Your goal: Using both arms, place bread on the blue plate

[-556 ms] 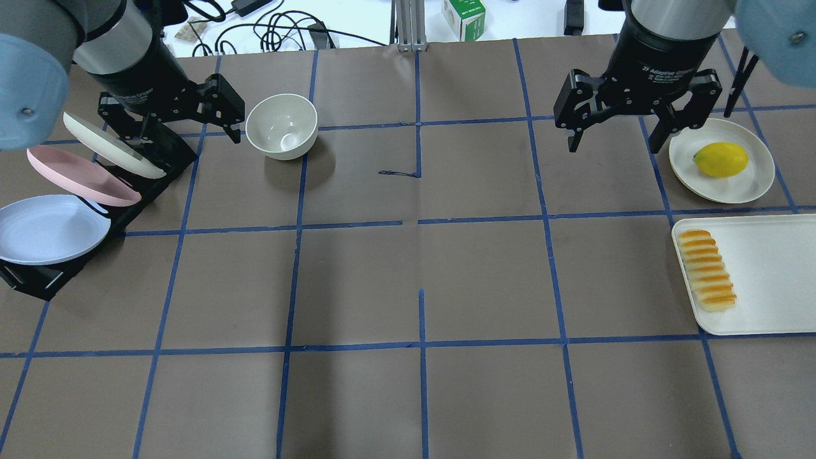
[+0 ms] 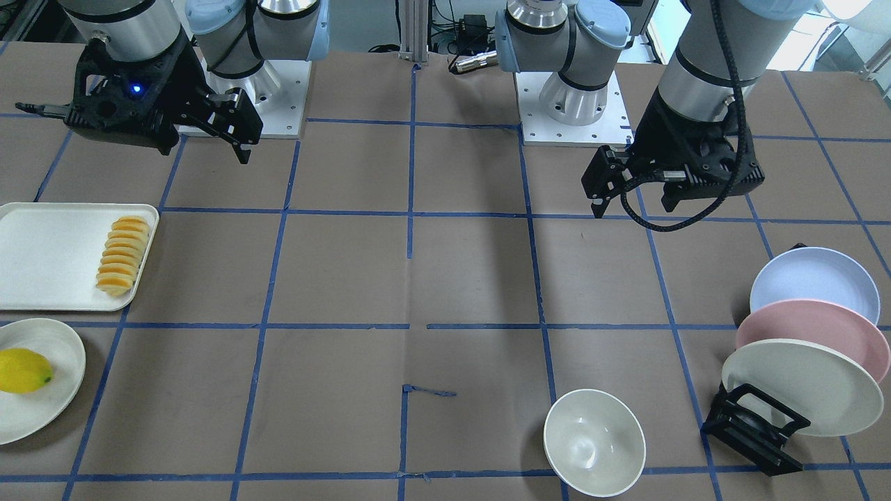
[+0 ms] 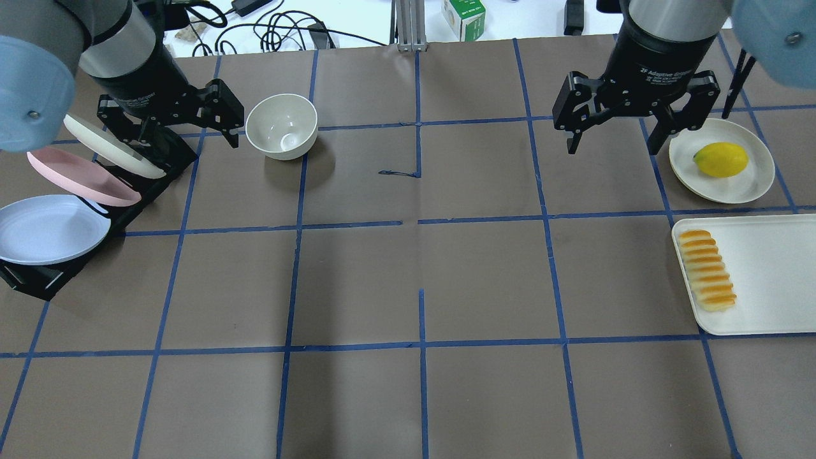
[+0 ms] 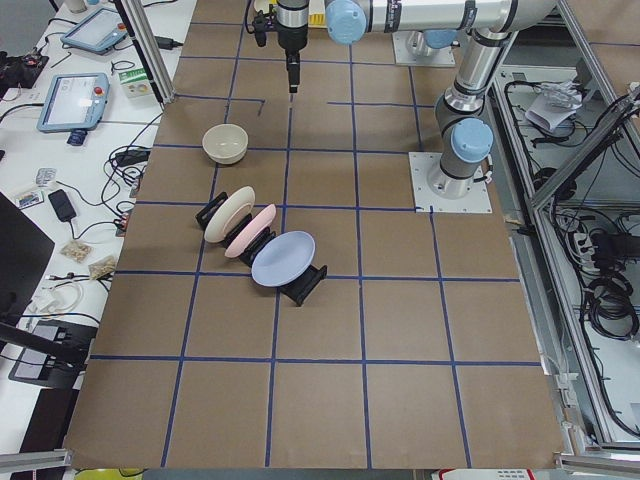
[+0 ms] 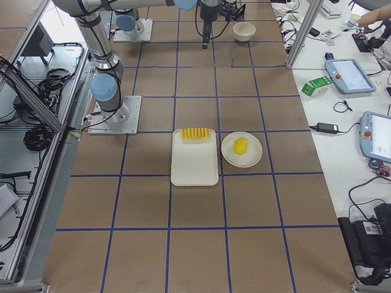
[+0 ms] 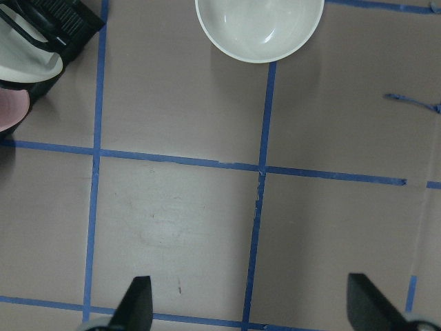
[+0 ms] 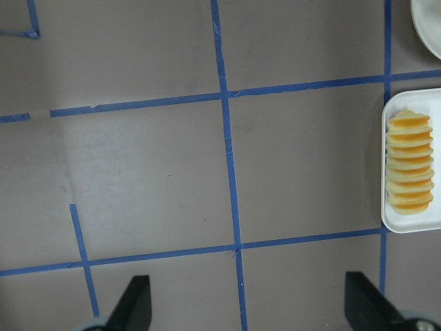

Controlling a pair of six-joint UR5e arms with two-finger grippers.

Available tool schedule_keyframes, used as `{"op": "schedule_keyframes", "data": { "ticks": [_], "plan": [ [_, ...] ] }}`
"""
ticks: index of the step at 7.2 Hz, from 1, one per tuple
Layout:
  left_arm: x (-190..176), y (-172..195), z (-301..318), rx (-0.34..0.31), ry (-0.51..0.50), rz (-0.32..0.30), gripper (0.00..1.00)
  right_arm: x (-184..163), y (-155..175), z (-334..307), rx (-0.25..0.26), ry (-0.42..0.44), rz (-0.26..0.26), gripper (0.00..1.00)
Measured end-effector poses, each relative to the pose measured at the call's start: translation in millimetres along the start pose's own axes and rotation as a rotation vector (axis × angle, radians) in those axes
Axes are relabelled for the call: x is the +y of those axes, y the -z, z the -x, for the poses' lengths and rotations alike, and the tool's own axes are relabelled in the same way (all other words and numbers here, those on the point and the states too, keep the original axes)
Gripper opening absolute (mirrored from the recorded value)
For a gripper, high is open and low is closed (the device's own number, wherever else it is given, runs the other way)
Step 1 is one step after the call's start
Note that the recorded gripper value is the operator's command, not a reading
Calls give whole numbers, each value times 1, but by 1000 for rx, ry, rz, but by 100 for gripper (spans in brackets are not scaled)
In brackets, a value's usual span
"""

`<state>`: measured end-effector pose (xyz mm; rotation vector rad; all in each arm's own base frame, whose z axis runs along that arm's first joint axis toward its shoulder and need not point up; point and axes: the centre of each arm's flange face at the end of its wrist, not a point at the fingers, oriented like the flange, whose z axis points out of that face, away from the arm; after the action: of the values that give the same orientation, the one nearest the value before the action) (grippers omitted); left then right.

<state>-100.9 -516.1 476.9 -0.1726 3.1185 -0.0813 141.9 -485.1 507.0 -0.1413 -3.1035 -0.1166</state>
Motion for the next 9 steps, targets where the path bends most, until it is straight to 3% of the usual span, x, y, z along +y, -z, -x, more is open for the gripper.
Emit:
{"op": "schedule_keyframes", "data": {
  "ticks": [3, 5, 7, 9],
  "plan": [
    [0, 0, 3, -4, 5, -1, 100, -11, -12, -23, -4, 5, 13, 100],
    [-1, 0, 32, -27, 61, 2, 100, -28, -40, -86, -15, 35, 38, 100],
    [-4, -6, 104, -50, 199, 19, 100, -36, -83, -149, -20, 18, 39, 100],
    [-1, -22, 209, -57, 391, 43, 100, -37, -134, -200, -18, 52, 6, 100]
  ]
}}
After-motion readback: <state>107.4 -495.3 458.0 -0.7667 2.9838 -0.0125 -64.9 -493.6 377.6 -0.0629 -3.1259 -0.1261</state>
